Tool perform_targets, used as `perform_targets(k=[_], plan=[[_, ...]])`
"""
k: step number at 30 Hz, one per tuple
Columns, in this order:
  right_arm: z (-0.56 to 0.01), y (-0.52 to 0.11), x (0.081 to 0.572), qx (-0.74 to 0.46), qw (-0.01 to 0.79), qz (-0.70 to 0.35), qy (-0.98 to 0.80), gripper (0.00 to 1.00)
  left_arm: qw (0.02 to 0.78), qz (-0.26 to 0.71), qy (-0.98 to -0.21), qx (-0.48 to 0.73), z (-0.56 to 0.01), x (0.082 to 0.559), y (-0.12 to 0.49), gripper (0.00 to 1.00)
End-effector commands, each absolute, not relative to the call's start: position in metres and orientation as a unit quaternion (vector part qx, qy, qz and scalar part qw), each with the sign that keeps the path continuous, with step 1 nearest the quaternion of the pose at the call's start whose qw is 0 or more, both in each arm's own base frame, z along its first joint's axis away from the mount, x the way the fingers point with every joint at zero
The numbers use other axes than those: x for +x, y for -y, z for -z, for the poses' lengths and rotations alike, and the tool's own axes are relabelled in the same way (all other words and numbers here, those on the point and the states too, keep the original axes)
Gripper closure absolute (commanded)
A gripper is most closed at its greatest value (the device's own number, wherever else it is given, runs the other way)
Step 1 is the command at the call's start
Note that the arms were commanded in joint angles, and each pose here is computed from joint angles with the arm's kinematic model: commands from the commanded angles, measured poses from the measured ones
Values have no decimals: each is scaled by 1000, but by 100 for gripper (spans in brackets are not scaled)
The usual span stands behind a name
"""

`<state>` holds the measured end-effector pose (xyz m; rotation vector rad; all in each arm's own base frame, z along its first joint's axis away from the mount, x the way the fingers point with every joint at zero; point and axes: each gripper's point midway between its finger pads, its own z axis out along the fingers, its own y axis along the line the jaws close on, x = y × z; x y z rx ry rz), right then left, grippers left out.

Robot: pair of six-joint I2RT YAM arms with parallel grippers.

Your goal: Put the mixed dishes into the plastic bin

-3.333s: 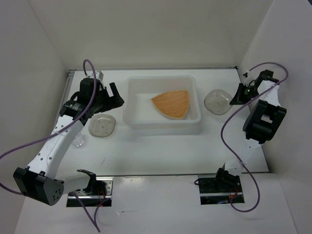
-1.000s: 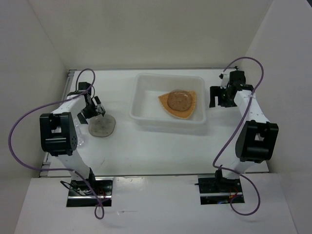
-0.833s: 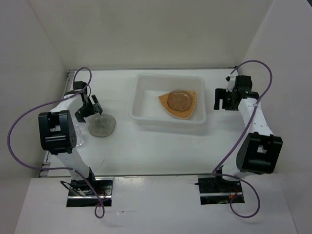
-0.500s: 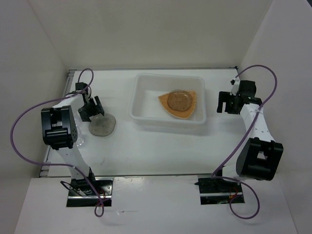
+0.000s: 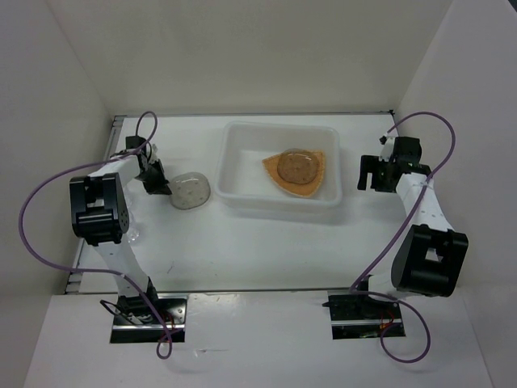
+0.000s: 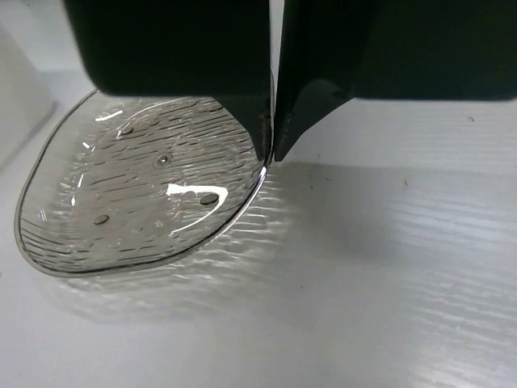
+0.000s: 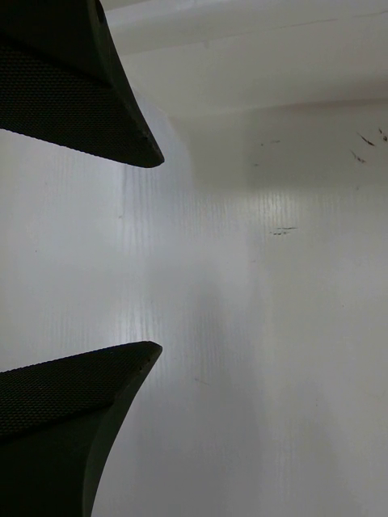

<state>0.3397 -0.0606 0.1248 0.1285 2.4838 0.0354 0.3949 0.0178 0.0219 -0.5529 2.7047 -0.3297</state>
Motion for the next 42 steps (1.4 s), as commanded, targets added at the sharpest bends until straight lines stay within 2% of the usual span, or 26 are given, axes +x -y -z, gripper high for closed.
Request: perform_targets(k=[1,7,11,15,20,23,25,29,31,33,34,36,40,42], plan=[[-122,62,349,53,336,-17,-940,7,176,120,-958,-190,-18,395,-18,100],[-119,62,349,53,336,-17,-940,7,199,109,-948,-222,-52,405,-24,100],[-119,62,349,53,336,-17,-940,7,288,72,-915,-272,-132,436,-46,100],[-119,62,349,53,336,-17,-940,7,333,88,-886,-309,-199,457,-48,100],[-119,62,349,53,336,-17,-940,7,394,208,-838,-316,-263,483,-4,100],[-117,62,349,53,336,-17,-940,7,452,249,-810,-277,-321,500,32,100],[-114,60,349,52,333,-22,-941,7,457,301,-806,-225,-332,514,82,100],[-110,61,351,52,333,-22,-941,7,404,332,-842,-131,-300,528,173,100],[-111,63,353,53,337,-16,-940,7,404,355,-838,-86,-313,524,220,100],[-111,63,353,53,337,-16,-940,7,380,349,-855,-54,-287,526,249,100],[-112,64,355,53,341,-16,-938,7,390,356,-849,-27,-301,522,274,100],[-109,62,355,51,338,-21,-940,7,348,333,-876,-6,-256,524,296,100],[-109,60,355,50,338,-26,-939,7,341,322,-883,19,-236,528,331,100],[-108,60,353,46,334,-25,-941,7,304,331,-893,10,-196,533,342,100]])
